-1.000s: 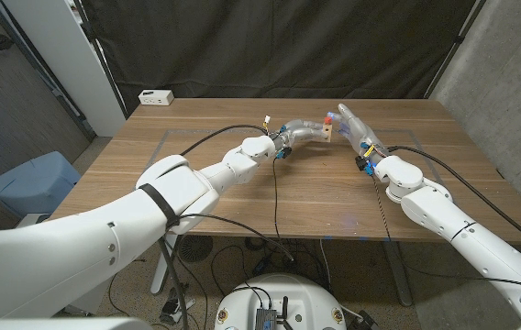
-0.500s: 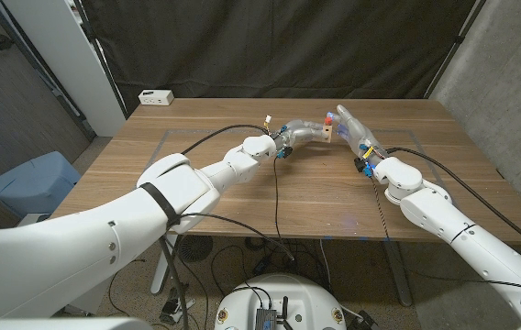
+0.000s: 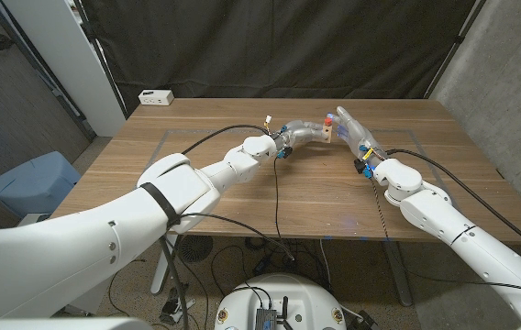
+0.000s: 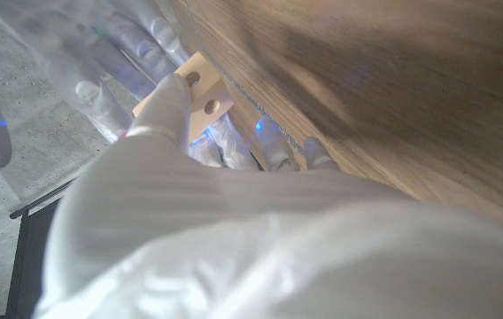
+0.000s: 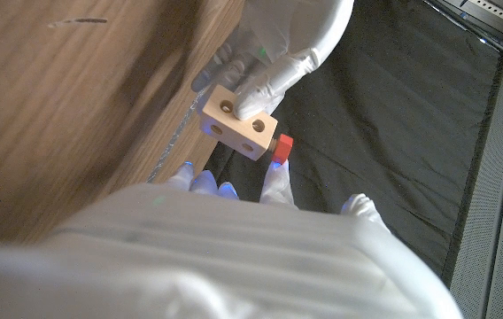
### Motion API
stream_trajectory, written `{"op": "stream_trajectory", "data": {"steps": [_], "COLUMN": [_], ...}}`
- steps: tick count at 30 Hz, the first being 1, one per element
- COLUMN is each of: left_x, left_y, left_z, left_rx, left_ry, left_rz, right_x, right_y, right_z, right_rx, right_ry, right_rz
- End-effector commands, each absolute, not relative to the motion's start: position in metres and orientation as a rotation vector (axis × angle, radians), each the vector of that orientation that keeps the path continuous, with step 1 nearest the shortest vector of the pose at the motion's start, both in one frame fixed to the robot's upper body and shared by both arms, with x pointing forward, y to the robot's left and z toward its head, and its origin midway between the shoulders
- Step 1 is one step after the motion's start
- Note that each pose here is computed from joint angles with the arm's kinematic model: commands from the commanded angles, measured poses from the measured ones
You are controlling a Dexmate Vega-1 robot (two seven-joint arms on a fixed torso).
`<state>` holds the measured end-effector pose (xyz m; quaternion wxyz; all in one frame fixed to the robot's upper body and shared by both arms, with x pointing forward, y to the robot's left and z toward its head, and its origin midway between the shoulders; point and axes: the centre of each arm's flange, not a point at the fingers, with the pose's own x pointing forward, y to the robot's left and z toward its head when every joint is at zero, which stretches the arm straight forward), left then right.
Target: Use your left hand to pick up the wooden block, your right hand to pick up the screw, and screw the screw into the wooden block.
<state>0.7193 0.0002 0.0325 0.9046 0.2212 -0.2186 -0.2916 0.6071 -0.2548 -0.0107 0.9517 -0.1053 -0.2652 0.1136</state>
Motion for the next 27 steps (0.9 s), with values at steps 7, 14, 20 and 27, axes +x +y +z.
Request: {"op": "stream_trajectory", "data": {"steps": [7, 14, 20, 27], "left_x": [0.718, 0.717, 0.717, 0.718], "left_y": [0.002, 0.003, 0.003, 0.002], "left_z": [0.031, 0.029, 0.028, 0.027], "left_rx": [0.451, 0.445, 0.444, 0.442], "left_ry": [-0.465, -0.472, -0.473, -0.461], "left_rz": [-0.611, -0.614, -0.615, -0.617], "right_x": [0.604, 0.600, 0.596, 0.591], "right_y": [-0.255, -0.254, -0.255, -0.255], "right_z": [-0.016, -0.017, -0.018, -0.018], "right_rx": [-0.209, -0.212, -0.216, -0.221], "right_ry": [-0.527, -0.528, -0.528, -0.531], "right_rz": [0.225, 0.227, 0.225, 0.223]}}
